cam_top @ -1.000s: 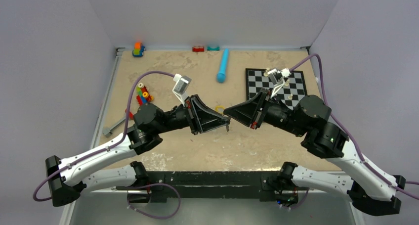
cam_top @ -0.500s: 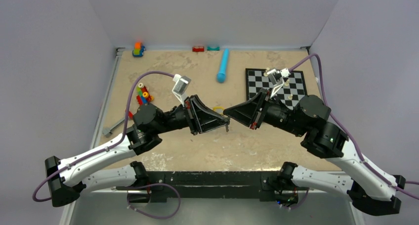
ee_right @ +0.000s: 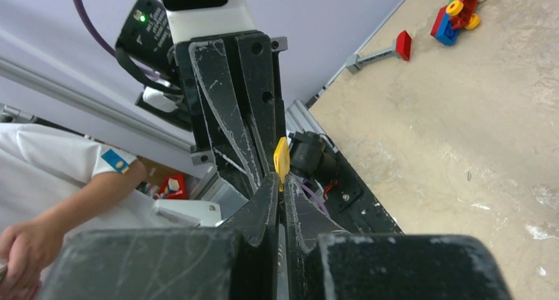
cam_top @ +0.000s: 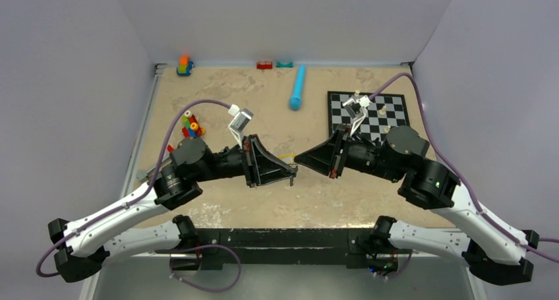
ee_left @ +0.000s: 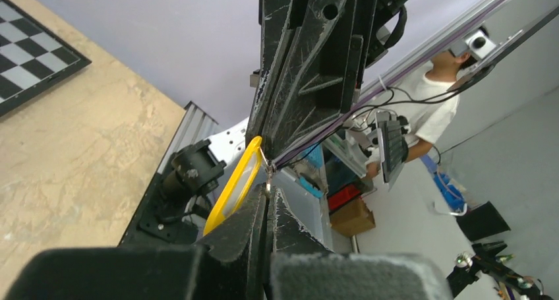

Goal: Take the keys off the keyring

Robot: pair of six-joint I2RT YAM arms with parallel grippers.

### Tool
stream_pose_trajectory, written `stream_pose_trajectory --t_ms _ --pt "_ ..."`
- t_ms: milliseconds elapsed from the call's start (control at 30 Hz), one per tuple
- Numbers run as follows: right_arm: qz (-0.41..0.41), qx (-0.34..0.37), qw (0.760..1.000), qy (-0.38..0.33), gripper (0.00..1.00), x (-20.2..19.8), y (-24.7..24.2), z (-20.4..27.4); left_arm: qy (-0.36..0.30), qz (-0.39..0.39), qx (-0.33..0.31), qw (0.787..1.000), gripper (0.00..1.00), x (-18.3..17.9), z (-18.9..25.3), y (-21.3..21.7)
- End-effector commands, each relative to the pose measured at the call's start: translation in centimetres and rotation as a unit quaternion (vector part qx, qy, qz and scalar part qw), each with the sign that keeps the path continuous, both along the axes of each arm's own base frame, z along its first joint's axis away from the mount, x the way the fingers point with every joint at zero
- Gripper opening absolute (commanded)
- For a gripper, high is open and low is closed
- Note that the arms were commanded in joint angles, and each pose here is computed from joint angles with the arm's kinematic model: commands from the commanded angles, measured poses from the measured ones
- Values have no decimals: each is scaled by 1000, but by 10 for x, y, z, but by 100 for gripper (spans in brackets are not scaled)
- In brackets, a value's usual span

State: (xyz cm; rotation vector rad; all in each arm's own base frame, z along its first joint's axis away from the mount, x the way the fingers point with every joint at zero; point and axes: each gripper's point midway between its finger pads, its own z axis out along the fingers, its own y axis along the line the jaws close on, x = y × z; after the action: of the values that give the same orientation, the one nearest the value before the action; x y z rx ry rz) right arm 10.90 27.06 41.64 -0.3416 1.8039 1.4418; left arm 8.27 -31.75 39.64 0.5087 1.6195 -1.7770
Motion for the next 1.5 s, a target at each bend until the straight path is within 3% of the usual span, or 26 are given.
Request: stream_pose_trajectory --t_ms 0,367,533,567,667,700,1000,1467 --pt "-13 18 999 -42 0 -2 -16 26 -6 -39 52 998 0 -21 -5 17" --pt "6 -3 999 -52 0 -6 -13 22 17 -103 84 991 0 -32 -12 9" --pt "8 2 999 -51 0 -6 -11 25 16 -94 76 993 0 -29 -13 8" --pt "6 4 999 -50 3 -5 -11 25 15 -92 72 993 0 -29 -11 8" --pt "-3 17 999 -46 25 -6 -16 30 11 -82 58 995 0 -26 -5 9" --pt "-5 22 999 -42 26 -6 -17 30 9 -80 51 995 0 -26 -1 10" --pt "1 69 998 -10 23 -10 -14 21 1 -56 -51 997 0 -17 38 7" --pt "8 82 996 -24 20 -6 -5 38 16 -47 -78 996 0 -9 44 1"
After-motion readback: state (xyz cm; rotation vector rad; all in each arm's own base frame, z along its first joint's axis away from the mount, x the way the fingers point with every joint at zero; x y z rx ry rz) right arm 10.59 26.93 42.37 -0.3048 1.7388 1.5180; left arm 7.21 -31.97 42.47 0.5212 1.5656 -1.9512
